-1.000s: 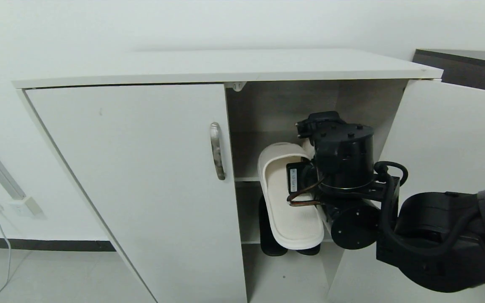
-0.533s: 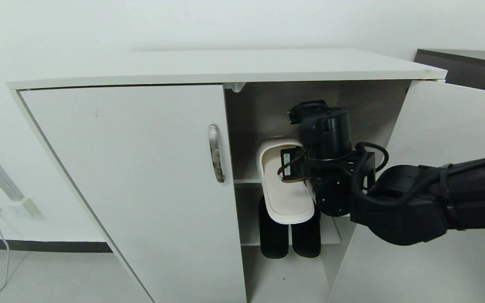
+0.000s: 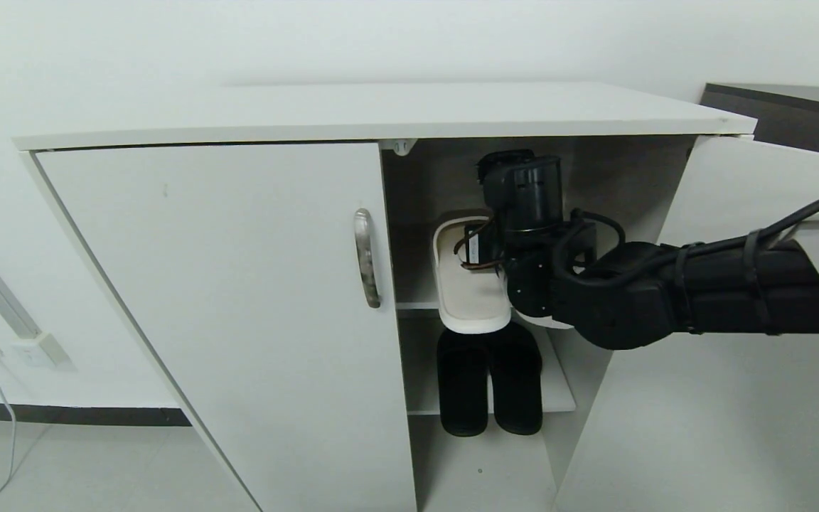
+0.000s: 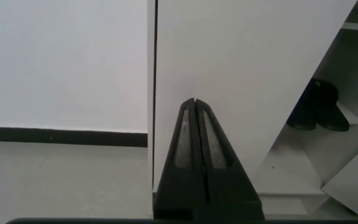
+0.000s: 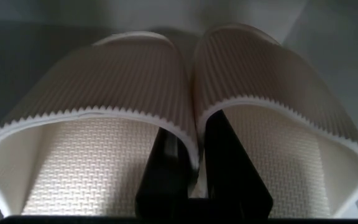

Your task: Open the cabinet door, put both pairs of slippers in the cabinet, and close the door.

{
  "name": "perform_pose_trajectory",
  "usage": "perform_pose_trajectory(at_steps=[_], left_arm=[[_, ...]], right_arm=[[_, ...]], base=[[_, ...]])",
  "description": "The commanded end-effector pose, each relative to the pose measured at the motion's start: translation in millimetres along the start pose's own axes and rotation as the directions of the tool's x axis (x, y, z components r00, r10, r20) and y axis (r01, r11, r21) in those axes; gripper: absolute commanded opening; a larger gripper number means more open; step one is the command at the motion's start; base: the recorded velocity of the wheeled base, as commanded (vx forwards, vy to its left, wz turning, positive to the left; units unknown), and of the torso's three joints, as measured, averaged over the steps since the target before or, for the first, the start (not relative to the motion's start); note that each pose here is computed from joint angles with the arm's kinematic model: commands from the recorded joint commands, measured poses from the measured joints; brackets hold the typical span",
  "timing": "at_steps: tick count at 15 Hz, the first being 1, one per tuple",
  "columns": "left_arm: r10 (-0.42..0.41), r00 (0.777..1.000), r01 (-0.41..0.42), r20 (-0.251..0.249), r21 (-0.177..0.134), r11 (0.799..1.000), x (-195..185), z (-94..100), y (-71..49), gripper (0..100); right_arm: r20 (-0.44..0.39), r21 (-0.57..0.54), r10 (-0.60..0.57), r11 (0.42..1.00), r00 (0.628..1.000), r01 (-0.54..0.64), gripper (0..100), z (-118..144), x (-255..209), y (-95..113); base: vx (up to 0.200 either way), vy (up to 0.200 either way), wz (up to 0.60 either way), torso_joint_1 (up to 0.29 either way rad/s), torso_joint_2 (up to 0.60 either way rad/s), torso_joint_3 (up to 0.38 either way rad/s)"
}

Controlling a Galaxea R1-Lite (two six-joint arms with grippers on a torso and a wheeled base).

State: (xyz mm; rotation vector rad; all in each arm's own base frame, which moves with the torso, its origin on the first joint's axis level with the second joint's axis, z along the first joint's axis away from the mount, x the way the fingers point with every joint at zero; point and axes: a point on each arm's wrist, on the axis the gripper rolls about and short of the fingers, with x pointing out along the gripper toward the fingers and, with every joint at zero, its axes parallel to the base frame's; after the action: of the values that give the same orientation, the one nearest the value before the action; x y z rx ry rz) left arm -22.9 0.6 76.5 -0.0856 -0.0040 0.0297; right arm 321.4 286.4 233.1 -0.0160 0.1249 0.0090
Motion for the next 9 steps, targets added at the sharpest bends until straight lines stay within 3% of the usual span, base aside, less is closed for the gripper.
perform_pose_trajectory(at_steps=[1, 9], left_arm=[[0.001, 1.000, -0.001, 0.000, 0.000, 1.000, 0, 0.0, 0.0, 0], [0.001, 1.000, -0.001, -0.001, -0.002, 1.000, 0, 0.0, 0.0, 0]], right_arm=[[-0.014, -0.010, -0.012, 1.000, 1.000, 0.012, 0, -4, 14, 2], [-0.045, -0.021, -0.014, 1.000, 0.999, 0.013, 0, -2, 28, -1]], base=[[0.000, 0.000, 0.00, 0.000, 0.00, 0.000], [0.000, 0.000, 0.00, 0.000, 0.00, 0.000]])
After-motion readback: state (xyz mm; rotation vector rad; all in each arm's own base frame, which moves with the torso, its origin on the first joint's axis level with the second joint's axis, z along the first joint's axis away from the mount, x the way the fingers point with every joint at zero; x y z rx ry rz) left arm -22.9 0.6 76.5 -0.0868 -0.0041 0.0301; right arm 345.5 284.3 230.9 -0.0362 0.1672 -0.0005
